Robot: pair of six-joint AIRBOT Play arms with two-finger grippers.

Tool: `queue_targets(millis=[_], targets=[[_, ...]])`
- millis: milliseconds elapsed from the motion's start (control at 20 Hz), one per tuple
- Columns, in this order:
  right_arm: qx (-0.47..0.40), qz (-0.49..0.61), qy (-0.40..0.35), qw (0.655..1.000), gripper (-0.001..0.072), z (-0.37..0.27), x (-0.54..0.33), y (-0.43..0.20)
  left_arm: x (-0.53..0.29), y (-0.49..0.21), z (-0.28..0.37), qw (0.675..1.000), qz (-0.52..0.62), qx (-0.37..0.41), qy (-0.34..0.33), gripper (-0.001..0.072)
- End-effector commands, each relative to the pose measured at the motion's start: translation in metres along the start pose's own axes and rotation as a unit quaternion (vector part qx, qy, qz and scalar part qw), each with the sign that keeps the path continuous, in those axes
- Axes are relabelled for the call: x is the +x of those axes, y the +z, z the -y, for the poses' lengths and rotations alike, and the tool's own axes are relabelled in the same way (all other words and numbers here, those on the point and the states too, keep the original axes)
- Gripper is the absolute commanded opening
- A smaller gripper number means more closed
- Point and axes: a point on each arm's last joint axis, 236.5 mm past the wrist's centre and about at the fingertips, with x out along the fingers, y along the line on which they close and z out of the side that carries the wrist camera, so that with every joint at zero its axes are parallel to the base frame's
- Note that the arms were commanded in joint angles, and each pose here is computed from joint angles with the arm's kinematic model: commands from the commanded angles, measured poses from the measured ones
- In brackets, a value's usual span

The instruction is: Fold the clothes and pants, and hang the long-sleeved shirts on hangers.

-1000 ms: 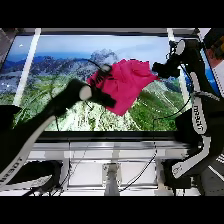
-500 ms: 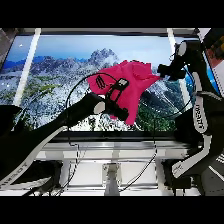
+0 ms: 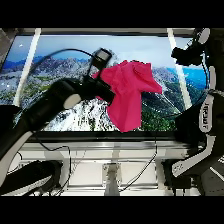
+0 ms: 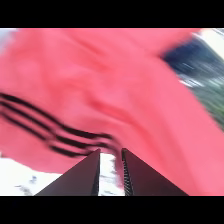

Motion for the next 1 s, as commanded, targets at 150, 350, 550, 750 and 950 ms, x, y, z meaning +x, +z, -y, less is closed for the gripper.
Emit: queue_targets(millis=[150, 350, 550, 750, 950], targets=[[-0.029, -0.073, 0.131, 0.988, 0.0004, -0.057, 0.022, -0.043, 0.000, -0.013, -0.097, 0.995, -0.010, -0.060, 0.085, 0.0017], [-0.020, -0.095, 0.256, 0.962, 0.0004, -0.107, 0.019, -0.074, 0.027, -0.051, -0.132, 0.982, -0.052, -0.177, 0.043, 0.0016], [0.013, -0.117, 0.291, 0.949, 0.0004, -0.109, 0.012, -0.139, 0.047, -0.075, -0.136, 0.974, -0.076, -0.211, -0.036, 0.0016], [0.122, -0.119, 0.332, 0.928, 0.0004, -0.103, 0.006, -0.229, 0.061, -0.094, -0.145, 0.969, -0.098, -0.223, -0.032, 0.0017], [0.242, -0.170, 0.353, 0.887, 0.0008, -0.106, 0.006, -0.332, 0.067, -0.100, -0.144, 0.968, -0.107, -0.223, -0.034, 0.0018]])
